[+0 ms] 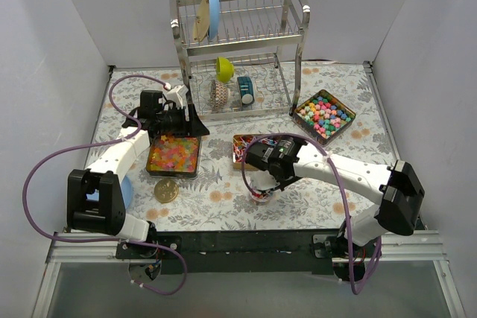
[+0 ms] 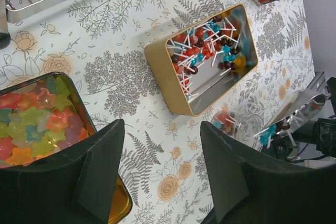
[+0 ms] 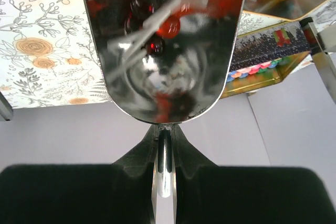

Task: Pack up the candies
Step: Place the fake candies in the packing bottle.

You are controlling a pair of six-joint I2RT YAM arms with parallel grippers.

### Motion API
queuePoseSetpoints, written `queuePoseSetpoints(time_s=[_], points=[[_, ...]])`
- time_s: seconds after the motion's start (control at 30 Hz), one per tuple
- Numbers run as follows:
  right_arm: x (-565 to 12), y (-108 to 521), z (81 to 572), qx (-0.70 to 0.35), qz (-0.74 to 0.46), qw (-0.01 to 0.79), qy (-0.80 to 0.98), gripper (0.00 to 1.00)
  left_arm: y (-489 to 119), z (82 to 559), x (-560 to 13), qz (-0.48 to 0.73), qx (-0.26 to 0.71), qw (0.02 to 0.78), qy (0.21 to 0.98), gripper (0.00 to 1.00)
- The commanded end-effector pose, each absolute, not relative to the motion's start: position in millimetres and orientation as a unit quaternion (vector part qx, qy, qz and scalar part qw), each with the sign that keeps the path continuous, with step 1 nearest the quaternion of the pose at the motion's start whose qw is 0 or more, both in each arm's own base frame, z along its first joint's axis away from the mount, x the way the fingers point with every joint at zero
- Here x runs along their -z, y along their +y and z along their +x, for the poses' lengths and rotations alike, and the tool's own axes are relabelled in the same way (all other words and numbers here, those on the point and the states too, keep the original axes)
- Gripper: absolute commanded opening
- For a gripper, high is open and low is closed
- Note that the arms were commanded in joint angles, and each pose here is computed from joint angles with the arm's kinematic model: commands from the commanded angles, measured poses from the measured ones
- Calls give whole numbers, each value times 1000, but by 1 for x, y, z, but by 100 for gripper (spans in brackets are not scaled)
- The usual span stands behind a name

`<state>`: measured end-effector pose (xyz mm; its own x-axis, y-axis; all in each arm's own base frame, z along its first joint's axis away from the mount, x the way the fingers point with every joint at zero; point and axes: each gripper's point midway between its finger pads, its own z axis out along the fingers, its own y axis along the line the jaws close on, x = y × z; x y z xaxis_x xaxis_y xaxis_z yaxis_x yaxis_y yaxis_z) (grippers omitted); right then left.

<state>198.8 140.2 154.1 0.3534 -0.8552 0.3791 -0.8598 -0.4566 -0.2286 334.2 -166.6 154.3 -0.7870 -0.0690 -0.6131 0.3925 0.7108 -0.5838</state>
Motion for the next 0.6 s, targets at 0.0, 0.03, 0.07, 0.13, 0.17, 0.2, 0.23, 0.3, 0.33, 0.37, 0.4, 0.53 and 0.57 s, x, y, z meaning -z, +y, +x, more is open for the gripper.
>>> queuePoseSetpoints(time_s=[0.0, 0.03, 0.07, 0.13, 0.17, 0.2, 0.23, 0.3, 0.33, 0.37, 0.4, 0.53, 0.57], points=[[-170, 141, 206, -269, 819, -2, -506, 1, -167, 336, -174, 98, 377, 345, 854, 60], [-171, 141, 207, -277, 818, -3, -504, 1, -167, 337, -173, 97, 378, 343, 854, 60], [-172, 141, 208, -280, 819, -3, -501, 1, -167, 338, -174, 96, 377, 344, 854, 60], [-174, 141, 209, -287, 819, -4, -497, 1, -169, 338, -173, 97, 381, 340, 854, 60], [-175, 141, 209, -288, 819, -5, -496, 1, -169, 337, -174, 98, 384, 339, 853, 60], [-175, 141, 209, -289, 820, -5, -494, 1, -169, 338, -172, 96, 383, 338, 854, 60], [-176, 140, 209, -294, 820, -4, -492, 1, -170, 339, -171, 97, 384, 336, 855, 60], [-177, 142, 209, -294, 819, -8, -492, 1, -170, 339, -169, 95, 384, 333, 856, 60], [-177, 142, 208, -294, 820, -8, -490, 1, -170, 339, -168, 94, 384, 331, 857, 60], [-177, 141, 208, -295, 820, -9, -490, 1, -170, 339, -168, 94, 385, 331, 857, 60], [-177, 141, 208, -296, 820, -8, -489, 1, -170, 340, -169, 95, 384, 331, 856, 60], [-180, 143, 207, -292, 819, -20, -493, 1, -175, 334, -172, 109, 401, 326, 849, 55], [-184, 149, 208, -281, 816, -34, -504, 1, -177, 329, -174, 117, 410, 324, 844, 50]])
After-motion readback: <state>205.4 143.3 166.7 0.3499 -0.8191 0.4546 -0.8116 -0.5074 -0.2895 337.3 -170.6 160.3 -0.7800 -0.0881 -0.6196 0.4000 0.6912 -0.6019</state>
